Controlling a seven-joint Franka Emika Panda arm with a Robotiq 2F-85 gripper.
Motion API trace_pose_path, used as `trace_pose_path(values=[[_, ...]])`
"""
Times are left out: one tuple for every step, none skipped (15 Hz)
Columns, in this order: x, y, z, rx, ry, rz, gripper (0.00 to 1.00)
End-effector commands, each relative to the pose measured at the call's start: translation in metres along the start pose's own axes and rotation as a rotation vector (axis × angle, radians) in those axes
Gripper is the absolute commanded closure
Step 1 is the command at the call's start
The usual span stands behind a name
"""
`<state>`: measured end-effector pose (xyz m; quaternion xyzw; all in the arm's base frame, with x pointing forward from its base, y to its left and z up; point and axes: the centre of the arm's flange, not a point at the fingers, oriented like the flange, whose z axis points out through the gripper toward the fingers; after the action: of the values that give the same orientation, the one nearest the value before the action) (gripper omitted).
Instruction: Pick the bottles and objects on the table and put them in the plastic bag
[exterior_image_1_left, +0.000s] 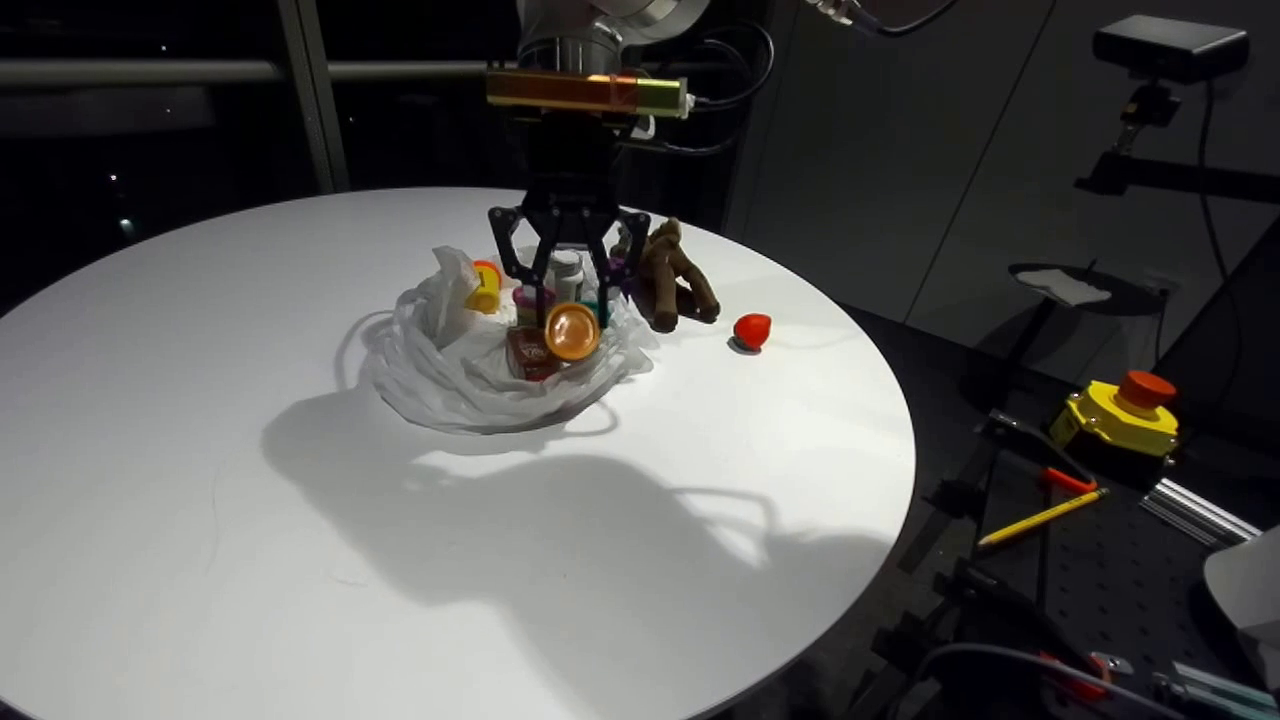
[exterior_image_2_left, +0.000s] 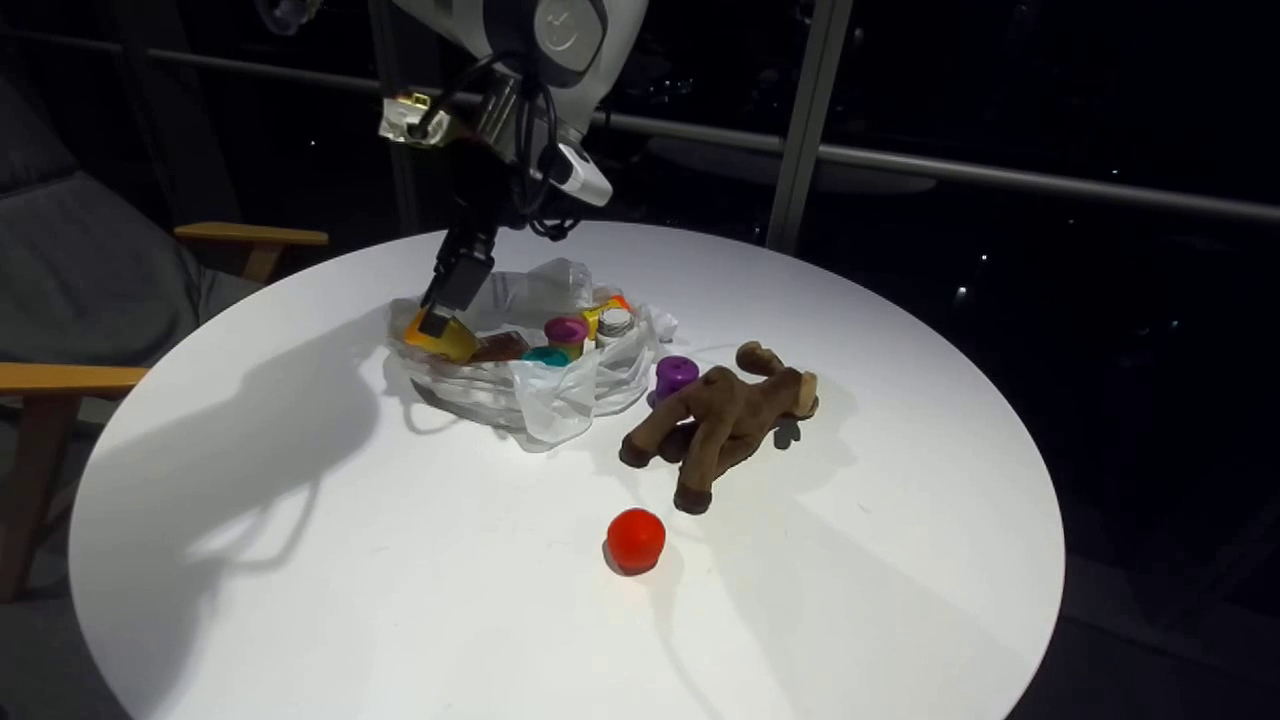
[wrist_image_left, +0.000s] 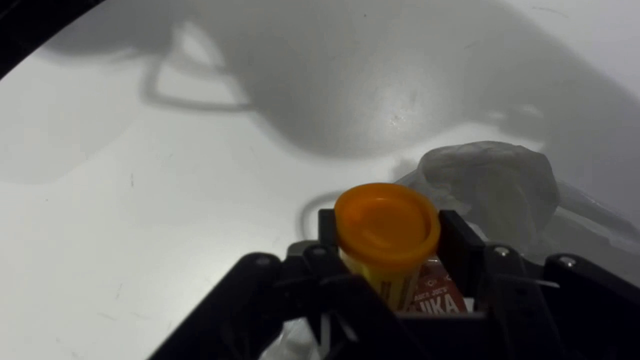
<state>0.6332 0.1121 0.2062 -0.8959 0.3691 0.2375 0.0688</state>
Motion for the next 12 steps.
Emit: trace_pose_path(values=[[0.013,0.006,0.001,-0.001,0.021,-0.035,0.77],[0.015,0.007,0.002,0.002,0.026,-0.048,0.77],[0.019,0.007,0.003,0.011,0.026,-0.057,0.77],[0.022,0.006,0.003,0.025,0.026,-0.066,0.77],[0.025,0.005,0.003,0.037,0.030,-0.077,0.77],[0.027,0.003,0.002,0.049,0.034,-0.087,0.77],[0.030,0.002,0.000,0.061,0.040,-0.097,0.77],[0.033,0.001,-0.001,0.071,0.044,-0.103,0.77],[0.036,0.000,-0.003,0.078,0.046,-0.113,0.77],[0.039,-0.002,-0.005,0.087,0.047,-0.120,0.77],[0.041,-0.004,-0.006,0.096,0.048,-0.126,0.77],[0.044,-0.006,-0.007,0.102,0.044,-0.131,0.77]])
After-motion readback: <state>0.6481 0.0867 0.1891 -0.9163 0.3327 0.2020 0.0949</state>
